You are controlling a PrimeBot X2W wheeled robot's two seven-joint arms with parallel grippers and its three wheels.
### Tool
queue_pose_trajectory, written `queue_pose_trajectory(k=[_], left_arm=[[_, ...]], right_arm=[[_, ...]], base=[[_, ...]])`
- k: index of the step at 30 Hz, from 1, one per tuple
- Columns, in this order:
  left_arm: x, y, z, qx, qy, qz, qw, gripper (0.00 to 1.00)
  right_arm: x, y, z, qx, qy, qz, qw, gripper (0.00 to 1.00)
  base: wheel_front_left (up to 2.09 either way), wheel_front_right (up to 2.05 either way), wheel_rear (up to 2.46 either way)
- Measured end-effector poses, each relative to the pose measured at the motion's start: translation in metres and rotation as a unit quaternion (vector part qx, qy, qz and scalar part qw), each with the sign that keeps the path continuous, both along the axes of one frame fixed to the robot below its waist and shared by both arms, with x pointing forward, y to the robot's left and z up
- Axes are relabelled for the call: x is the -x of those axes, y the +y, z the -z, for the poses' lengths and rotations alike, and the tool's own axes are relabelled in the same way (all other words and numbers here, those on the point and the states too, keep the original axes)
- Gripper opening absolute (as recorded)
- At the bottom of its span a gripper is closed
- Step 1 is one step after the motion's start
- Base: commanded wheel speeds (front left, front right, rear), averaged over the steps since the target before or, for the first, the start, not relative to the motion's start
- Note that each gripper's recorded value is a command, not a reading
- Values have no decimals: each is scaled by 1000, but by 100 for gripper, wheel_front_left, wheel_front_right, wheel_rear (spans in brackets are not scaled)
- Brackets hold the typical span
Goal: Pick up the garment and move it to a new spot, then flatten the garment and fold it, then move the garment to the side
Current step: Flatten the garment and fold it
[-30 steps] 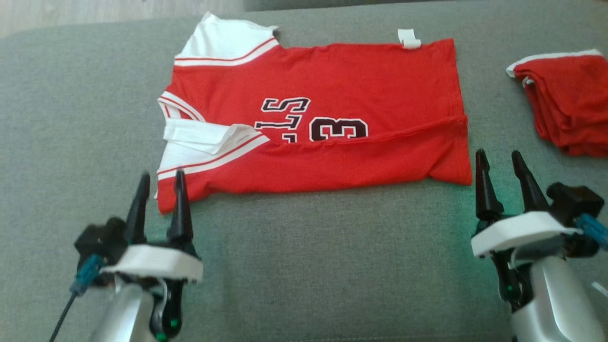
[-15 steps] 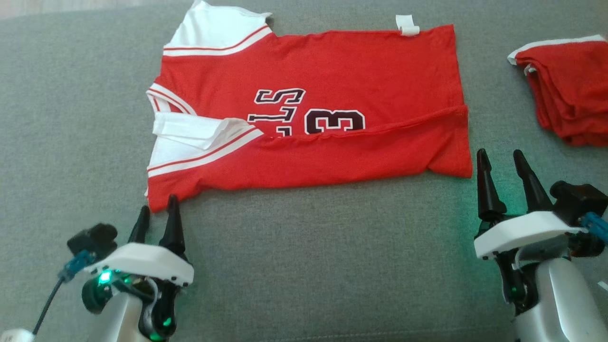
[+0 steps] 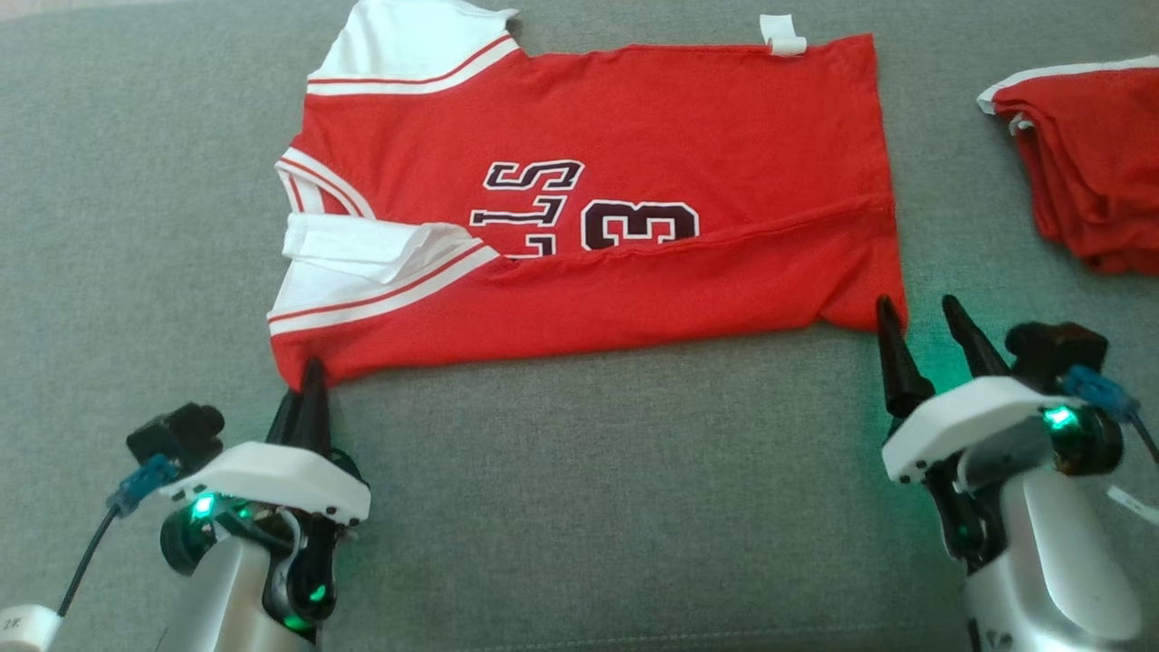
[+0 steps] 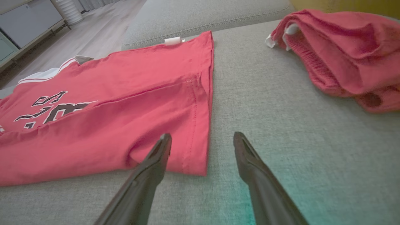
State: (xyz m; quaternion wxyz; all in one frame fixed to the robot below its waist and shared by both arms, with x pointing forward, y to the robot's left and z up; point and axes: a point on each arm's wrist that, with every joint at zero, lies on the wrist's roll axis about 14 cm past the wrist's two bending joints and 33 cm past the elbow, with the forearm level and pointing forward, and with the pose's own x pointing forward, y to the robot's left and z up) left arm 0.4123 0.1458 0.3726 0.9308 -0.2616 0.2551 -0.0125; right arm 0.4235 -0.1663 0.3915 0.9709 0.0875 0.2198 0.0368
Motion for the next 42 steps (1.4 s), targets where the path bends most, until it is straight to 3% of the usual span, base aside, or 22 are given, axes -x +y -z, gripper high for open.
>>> queue_pose_trajectory(k=[6,11,19,27,33,42], left_arm=[[-8,4,-9,-1,-25,-8,1000,0],[-17,6,-23,-2,-56,-13,998,0],[-26,4,-61,-7,-118,-7,993,0],[-28,0,-128,-41,-199,34,979,0],[12,-6,-113,-65,-144,74,985,0],[62,-6,-70,-52,-63,54,995,0]], right_arm=[[-3,10,15,-5,32,-13,999,100],[-5,15,25,-15,53,-17,998,0],[-11,15,10,-55,20,6,998,0],[-28,2,-46,-71,-56,25,996,0],[3,-7,-41,-65,-36,31,997,0],[59,-14,-9,-58,30,37,997,0]], base=[[0,0,0],[0,0,0],[0,0,0],[0,0,0],[0,0,0],[0,0,0]])
